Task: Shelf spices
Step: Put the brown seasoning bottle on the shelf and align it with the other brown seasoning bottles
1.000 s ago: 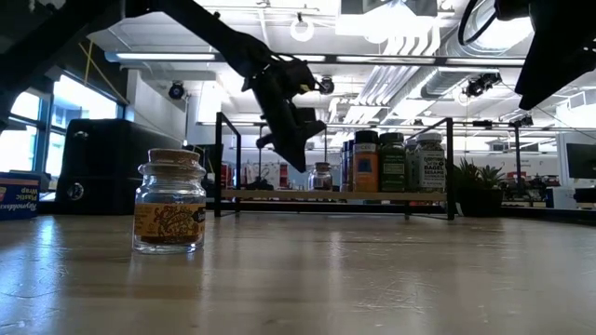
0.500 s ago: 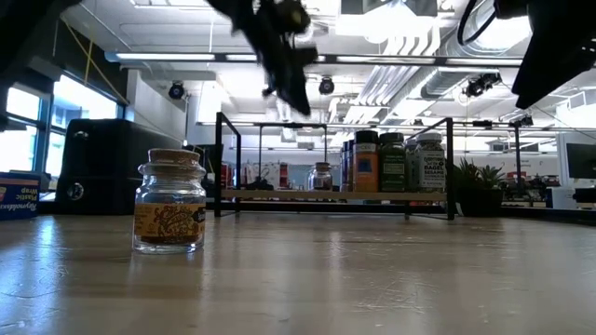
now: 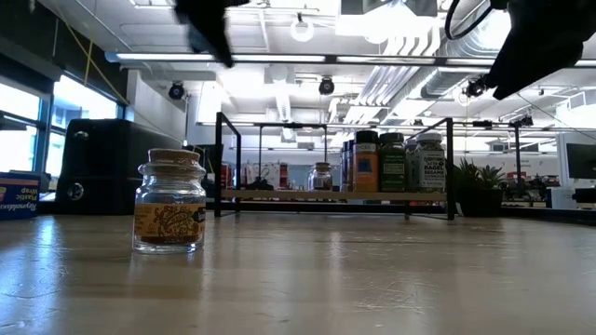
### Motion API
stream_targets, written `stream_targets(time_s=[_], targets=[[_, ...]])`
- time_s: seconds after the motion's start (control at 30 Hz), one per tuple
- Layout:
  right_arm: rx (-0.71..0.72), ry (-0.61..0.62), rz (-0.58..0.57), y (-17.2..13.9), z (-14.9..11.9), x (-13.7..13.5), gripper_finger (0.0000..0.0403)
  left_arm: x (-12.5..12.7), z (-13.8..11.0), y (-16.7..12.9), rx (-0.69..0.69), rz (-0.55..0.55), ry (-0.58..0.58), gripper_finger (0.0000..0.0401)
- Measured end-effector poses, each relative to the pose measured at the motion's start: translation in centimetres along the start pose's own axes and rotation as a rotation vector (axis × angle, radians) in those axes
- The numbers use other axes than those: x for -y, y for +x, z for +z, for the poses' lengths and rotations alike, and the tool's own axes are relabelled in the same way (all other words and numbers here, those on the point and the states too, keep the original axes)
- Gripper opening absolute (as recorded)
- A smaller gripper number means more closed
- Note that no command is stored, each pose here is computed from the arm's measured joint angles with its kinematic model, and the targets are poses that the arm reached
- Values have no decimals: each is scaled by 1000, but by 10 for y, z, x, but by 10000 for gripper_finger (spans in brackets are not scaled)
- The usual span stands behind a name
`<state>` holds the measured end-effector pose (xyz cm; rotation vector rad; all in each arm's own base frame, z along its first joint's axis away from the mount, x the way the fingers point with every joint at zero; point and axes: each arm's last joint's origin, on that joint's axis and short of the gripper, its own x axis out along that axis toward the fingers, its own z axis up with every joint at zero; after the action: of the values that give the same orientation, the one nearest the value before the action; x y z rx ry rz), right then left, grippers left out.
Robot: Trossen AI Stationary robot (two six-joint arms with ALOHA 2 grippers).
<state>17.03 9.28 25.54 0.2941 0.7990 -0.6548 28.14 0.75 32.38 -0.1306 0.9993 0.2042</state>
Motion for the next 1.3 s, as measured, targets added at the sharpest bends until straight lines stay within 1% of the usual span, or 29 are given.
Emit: stream_targets(time_s=[0.1,0.2,0.27,0.33,0.4,0.47,0.6,0.77,0.9,1.0,1.13,1.3], targets=[[0,0,0,0,0,0,240,15,-33,4,23,-37,-110,0],[0,-15,-1,0,0,0,240,30,-51,9,45,-165,-165,0],[0,-36,-1,0,0,-1,240,39,-58,16,44,-253,-163,0],[0,-48,-1,0,0,-1,240,47,-61,24,74,-311,-166,1],[-2,-59,0,0,0,-1,240,53,-60,29,130,-343,-165,2],[-5,-60,1,0,0,-1,240,57,-61,35,140,-359,-141,11],[-19,-60,8,0,-1,-1,240,63,-63,40,125,-396,-32,56],[-20,-56,14,0,-1,-1,240,69,-68,41,104,-431,132,145],[-26,-56,17,0,-1,-2,240,74,-76,40,64,-427,242,215],[-27,-56,17,0,-1,-2,240,80,-82,42,35,-408,313,255],[-28,-55,18,0,-1,-2,240,88,-88,47,14,-359,337,287],[-39,-53,25,0,-1,-2,240,98,-94,54,-28,-360,336,296]])
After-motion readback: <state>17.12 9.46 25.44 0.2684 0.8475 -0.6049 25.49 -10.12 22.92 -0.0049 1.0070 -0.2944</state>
